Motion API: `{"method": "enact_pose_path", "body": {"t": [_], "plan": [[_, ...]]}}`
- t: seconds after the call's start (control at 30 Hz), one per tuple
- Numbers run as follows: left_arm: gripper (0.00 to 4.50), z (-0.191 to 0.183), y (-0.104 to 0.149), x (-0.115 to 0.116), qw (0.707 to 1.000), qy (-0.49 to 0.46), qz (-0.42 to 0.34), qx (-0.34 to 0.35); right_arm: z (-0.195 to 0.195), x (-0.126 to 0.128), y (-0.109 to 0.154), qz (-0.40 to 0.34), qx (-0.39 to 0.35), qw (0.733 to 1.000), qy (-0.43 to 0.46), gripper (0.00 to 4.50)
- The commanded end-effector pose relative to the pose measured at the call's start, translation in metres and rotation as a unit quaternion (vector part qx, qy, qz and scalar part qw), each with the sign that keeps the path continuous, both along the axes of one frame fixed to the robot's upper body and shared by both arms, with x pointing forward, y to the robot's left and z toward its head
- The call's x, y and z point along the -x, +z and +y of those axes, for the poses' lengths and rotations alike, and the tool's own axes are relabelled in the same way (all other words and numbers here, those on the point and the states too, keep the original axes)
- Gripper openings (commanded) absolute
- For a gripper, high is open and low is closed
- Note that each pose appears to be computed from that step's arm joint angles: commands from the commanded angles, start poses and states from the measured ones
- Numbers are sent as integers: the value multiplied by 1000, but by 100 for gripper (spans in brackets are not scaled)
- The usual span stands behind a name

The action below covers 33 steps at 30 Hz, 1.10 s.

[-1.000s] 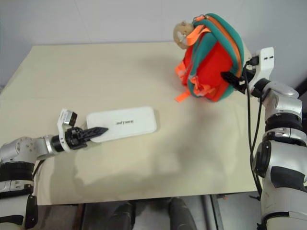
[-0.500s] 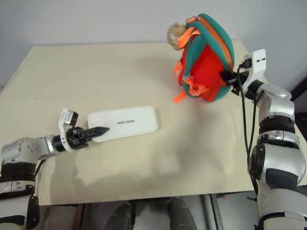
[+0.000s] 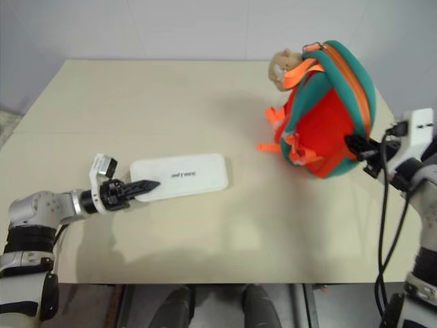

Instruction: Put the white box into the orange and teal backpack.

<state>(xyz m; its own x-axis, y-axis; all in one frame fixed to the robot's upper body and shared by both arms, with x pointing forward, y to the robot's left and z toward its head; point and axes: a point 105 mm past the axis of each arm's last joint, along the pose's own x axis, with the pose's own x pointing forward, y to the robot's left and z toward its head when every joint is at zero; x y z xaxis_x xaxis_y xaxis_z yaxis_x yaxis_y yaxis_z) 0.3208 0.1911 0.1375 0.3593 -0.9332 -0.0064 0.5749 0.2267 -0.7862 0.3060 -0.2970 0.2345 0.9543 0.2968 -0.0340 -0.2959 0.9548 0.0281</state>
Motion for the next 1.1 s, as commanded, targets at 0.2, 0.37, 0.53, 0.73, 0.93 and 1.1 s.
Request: {"method": "enact_pose_path", "body": {"t": [0.2, 0.37, 0.53, 0.73, 0.93, 1.1], "plan": [[148, -17, 10, -9, 999, -38, -19, 17, -33, 43, 19, -23, 45, 998, -48, 1], [148, -18, 12, -9, 999, -42, -20, 17, -26, 36, 5, -14, 40, 999, -26, 1], [148, -15, 12, -7, 999, -39, -20, 16, -21, 30, -5, -4, 56, 998, -6, 94], [148, -11, 12, -4, 999, -33, -18, 16, -22, 33, 6, -15, 71, 997, -1, 288], [148, -13, 9, -5, 999, -35, -12, 18, -15, 58, 24, -19, 87, 996, 24, 448], [148, -19, 8, -10, 999, -40, -12, 18, -10, 81, 40, -31, 115, 992, 39, 448]]}}
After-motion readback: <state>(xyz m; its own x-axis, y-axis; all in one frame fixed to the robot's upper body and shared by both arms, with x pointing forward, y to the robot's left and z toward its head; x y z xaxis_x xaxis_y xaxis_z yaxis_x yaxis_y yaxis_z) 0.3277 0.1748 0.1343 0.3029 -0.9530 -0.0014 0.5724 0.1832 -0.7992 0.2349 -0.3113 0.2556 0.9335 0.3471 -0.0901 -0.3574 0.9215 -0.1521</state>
